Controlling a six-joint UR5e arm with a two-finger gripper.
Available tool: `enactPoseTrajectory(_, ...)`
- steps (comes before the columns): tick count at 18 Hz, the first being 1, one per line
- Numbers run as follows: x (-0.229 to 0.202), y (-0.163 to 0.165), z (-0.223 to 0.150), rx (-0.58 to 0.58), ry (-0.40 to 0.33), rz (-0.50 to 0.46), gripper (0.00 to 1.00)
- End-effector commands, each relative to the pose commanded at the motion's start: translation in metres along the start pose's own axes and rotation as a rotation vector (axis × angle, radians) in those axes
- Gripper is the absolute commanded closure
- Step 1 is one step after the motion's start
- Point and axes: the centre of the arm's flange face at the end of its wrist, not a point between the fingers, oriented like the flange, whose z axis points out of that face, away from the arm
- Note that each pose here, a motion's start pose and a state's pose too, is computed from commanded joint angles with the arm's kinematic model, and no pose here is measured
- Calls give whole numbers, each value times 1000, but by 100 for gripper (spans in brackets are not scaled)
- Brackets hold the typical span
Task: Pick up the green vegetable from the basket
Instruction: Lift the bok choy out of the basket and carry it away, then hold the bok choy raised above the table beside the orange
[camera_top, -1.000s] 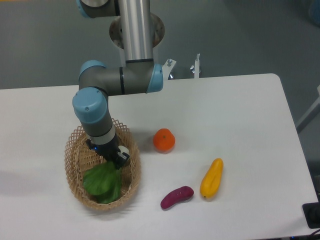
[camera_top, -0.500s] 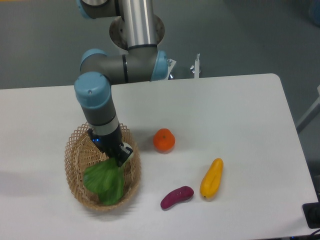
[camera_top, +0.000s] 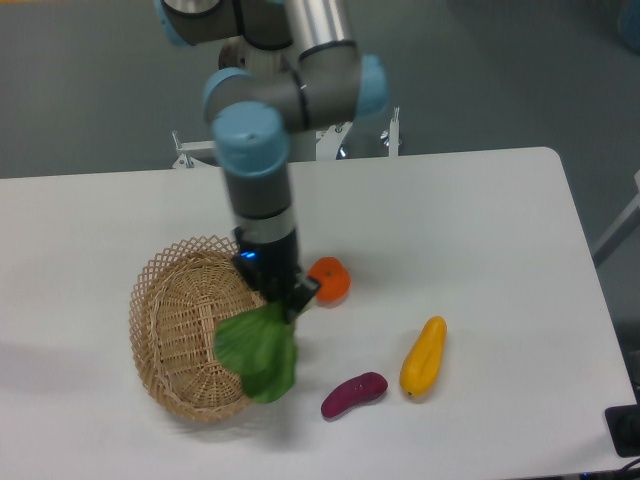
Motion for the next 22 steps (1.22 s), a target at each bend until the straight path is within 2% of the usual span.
enactPoseTrajectory(7, -43, 61, -21, -7, 44, 44, 68)
enactPoseTrajectory(22, -51, 69, -30, -5, 36, 42, 68)
